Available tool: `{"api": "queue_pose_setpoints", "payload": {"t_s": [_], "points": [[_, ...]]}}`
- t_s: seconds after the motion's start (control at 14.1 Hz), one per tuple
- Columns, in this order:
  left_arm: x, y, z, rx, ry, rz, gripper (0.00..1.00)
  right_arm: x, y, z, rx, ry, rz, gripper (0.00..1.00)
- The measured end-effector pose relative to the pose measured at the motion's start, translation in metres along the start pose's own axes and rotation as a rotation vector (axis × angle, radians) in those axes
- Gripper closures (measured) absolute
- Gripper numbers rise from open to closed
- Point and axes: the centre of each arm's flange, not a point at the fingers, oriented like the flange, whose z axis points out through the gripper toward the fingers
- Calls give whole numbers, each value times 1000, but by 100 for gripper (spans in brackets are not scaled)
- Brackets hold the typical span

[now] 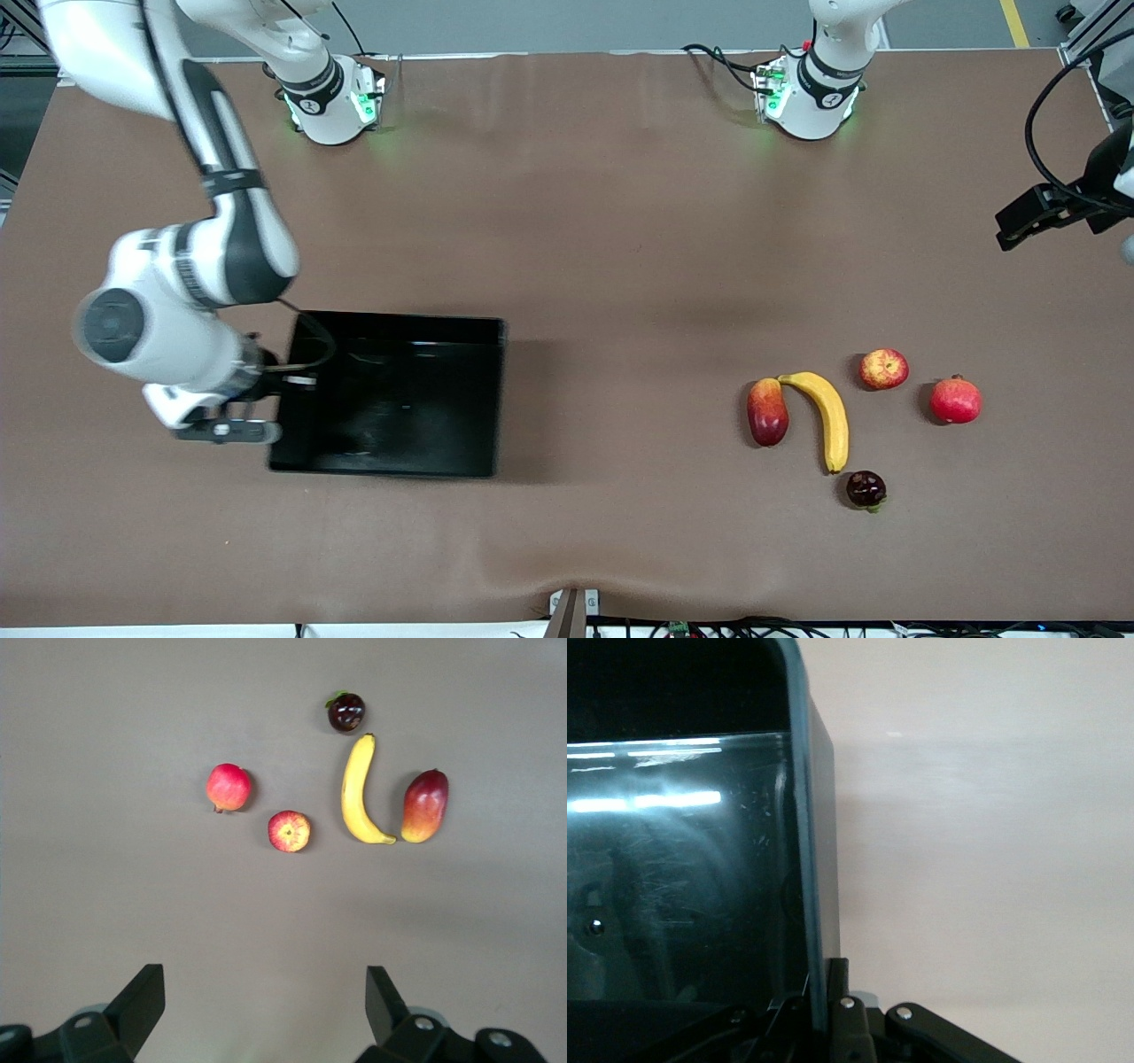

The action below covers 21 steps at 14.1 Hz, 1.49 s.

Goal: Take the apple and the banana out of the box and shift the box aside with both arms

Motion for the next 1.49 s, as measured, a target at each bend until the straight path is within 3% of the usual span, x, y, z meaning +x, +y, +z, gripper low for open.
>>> {"api": "queue_pose_setpoints", "payload": {"t_s": [0.28,0.57,0.85,1.21,1.28,1.49], "points": [[-13,3,-11,7,-2,32,0,-7,132,3,9,-16,-44,97],[-31,-13,-13,-43,-31,48,0,-22,233,19,15,-6,-79,97],[-51,-15,-9,-42,-49,65,0,-23,289,71,-1,47,-5,97],[-55,-13,-14,-44,-37,70,0,-33,315,128,74,8,89,97],[-54,-14,-14,-44,-36,68,0,-33,315,132,80,6,94,93],[-52,-16,-14,-47,-24,64,0,-26,313,121,81,30,87,61]]}}
